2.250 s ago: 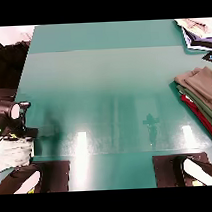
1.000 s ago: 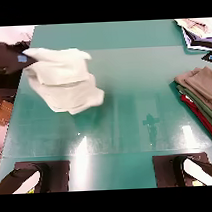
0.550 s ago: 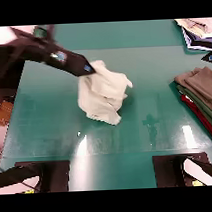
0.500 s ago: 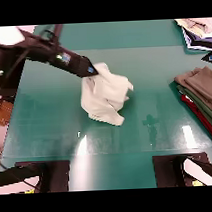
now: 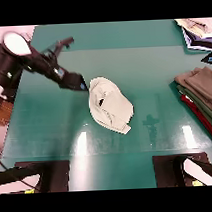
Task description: Fold the shirts.
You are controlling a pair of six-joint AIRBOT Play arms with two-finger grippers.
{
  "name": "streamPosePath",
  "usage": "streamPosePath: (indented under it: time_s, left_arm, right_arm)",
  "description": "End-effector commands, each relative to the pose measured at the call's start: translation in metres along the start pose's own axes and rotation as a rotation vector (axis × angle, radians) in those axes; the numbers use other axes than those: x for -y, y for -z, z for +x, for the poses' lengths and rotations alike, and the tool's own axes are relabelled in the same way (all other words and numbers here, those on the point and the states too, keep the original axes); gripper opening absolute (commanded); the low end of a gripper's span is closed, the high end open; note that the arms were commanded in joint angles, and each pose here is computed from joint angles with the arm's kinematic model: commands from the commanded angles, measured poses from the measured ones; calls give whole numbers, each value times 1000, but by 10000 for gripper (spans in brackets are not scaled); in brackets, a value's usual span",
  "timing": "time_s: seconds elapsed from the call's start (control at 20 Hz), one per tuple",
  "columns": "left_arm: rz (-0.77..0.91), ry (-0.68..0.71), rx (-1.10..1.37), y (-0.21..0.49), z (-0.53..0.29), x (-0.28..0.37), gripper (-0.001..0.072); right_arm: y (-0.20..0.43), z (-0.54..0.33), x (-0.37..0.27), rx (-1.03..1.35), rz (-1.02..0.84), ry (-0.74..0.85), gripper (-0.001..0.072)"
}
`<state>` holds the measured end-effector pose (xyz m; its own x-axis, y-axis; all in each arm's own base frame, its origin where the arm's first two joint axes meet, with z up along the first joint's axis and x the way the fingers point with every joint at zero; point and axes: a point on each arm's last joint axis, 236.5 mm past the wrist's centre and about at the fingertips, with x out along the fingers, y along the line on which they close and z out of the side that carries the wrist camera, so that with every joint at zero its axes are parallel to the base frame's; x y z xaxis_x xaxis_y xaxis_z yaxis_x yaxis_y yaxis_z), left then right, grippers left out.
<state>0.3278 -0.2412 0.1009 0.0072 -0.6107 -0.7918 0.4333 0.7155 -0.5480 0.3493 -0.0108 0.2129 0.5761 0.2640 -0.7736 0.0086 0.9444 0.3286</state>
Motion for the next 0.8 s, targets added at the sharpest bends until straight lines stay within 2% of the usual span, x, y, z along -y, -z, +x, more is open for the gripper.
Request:
streamPosePath:
  time_s: [0.0,0.25,0.75]
  left_arm:
    - [-109,-15,-8,45,56,-7,607]
    - [-232,66,-14,105,139,14,607]
    - [-265,16,146,97,173,17,606]
  right_arm:
    - [1,0,-1,-2,-1,-1,21]
    - [0,0,0,-2,-1,-1,21]
    - [1,0,-1,-4,-1,-1,21]
